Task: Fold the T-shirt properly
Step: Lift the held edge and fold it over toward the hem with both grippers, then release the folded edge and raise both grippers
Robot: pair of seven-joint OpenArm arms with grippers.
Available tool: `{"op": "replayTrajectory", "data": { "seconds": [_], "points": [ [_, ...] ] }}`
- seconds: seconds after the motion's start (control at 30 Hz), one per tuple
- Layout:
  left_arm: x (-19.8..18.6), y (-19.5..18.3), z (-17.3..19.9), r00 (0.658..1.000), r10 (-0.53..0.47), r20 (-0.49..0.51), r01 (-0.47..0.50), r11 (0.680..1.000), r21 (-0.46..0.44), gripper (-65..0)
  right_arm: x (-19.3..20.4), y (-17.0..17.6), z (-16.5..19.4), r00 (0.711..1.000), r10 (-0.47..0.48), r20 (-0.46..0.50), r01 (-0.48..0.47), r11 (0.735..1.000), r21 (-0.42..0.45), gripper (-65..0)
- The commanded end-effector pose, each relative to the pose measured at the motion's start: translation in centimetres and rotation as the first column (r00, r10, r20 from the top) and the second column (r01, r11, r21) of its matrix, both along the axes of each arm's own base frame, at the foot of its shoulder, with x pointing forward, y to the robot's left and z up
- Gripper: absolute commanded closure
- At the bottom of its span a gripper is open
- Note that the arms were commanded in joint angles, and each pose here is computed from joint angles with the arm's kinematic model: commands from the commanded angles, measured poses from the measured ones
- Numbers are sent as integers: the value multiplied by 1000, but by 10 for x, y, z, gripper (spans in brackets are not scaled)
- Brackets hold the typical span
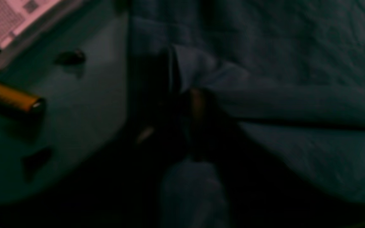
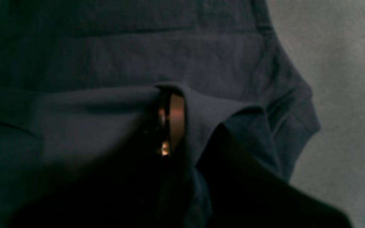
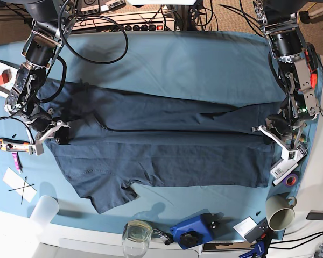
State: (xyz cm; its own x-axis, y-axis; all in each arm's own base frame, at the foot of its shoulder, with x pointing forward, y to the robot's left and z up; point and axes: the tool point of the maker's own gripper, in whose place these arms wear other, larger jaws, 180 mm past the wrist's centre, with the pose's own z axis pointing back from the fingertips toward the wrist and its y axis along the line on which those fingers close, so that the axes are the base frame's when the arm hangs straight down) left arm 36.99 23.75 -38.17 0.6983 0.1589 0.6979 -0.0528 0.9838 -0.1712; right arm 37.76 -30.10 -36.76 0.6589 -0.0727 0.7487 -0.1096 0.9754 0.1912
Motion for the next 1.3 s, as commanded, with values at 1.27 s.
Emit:
{"op": "replayTrajectory", "data": {
  "seconds": [1.27],
  "points": [
    [-97, 21, 89, 985, -146, 96, 157, 981, -117, -316, -100, -75, 62, 973, -225, 43, 213, 959, 186, -259]
  ]
}}
